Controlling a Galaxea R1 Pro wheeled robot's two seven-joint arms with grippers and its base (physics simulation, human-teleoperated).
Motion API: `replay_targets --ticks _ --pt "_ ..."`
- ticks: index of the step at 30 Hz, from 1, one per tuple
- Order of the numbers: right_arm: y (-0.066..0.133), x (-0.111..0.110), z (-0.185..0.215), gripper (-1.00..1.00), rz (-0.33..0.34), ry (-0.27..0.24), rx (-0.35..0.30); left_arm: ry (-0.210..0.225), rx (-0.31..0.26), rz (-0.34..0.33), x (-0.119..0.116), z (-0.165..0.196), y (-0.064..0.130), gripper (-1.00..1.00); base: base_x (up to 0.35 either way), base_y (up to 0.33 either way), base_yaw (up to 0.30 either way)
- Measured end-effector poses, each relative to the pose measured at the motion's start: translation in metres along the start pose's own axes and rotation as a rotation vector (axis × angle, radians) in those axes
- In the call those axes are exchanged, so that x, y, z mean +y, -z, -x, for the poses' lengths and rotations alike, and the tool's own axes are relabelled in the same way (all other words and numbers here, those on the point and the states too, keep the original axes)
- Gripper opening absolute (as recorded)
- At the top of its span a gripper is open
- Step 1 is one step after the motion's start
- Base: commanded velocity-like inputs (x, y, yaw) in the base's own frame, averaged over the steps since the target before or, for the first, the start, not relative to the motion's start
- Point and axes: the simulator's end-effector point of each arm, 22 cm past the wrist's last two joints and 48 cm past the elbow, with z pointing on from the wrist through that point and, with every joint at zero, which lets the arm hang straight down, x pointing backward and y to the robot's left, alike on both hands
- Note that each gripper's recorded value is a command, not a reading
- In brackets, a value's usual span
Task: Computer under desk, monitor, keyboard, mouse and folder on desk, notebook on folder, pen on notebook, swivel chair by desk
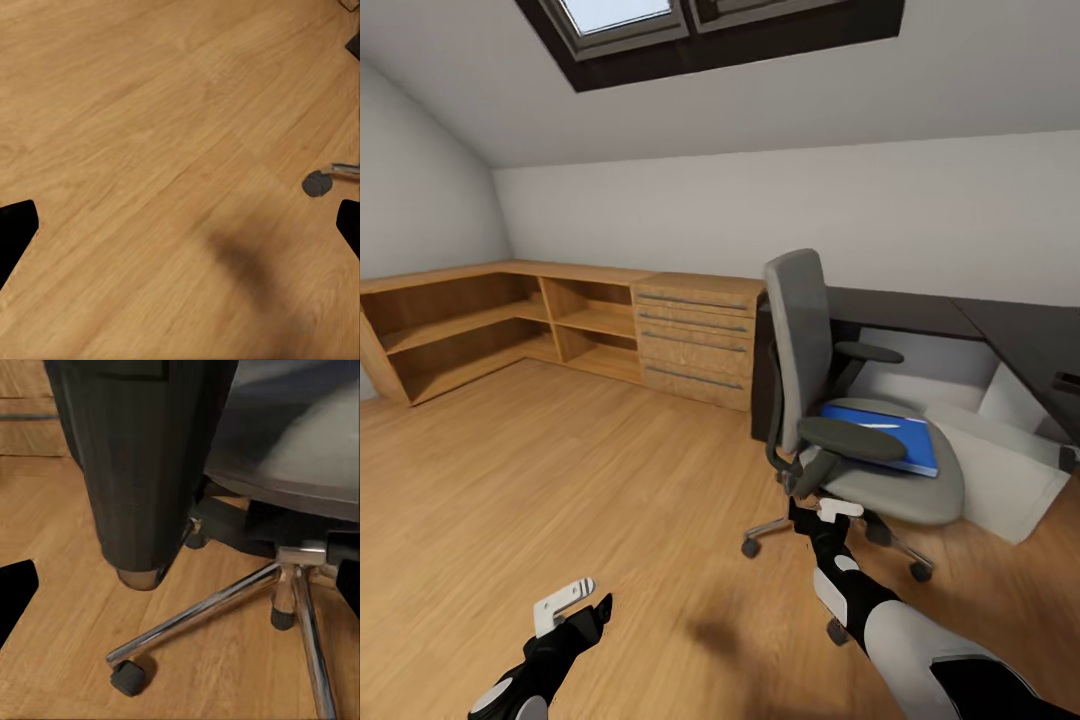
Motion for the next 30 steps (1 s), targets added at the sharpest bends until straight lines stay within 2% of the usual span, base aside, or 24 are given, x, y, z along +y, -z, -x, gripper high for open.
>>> replay_targets --ticks 6,15,30 --pt "0.0000 -0.0001 -0.0001 1.00 0.000 0.000 0.000 0.000 -0.001 0.000 -0.0002 0.0003 -0.0001 1.00 0.000 0.224 0.152" --pt "-0.0001 0.0000 0.0004 1.00 0.000 0.000 -0.001 0.000 -0.001 0.000 -0.0002 0.0002 0.0000 1.00 0.000 0.285 0.023" --pt "-0.0002 0.0001 0.0013 1.00 0.000 0.000 -0.003 0.000 -0.002 0.000 -0.0003 0.0004 -0.0001 1.00 0.000 0.029 0.001"
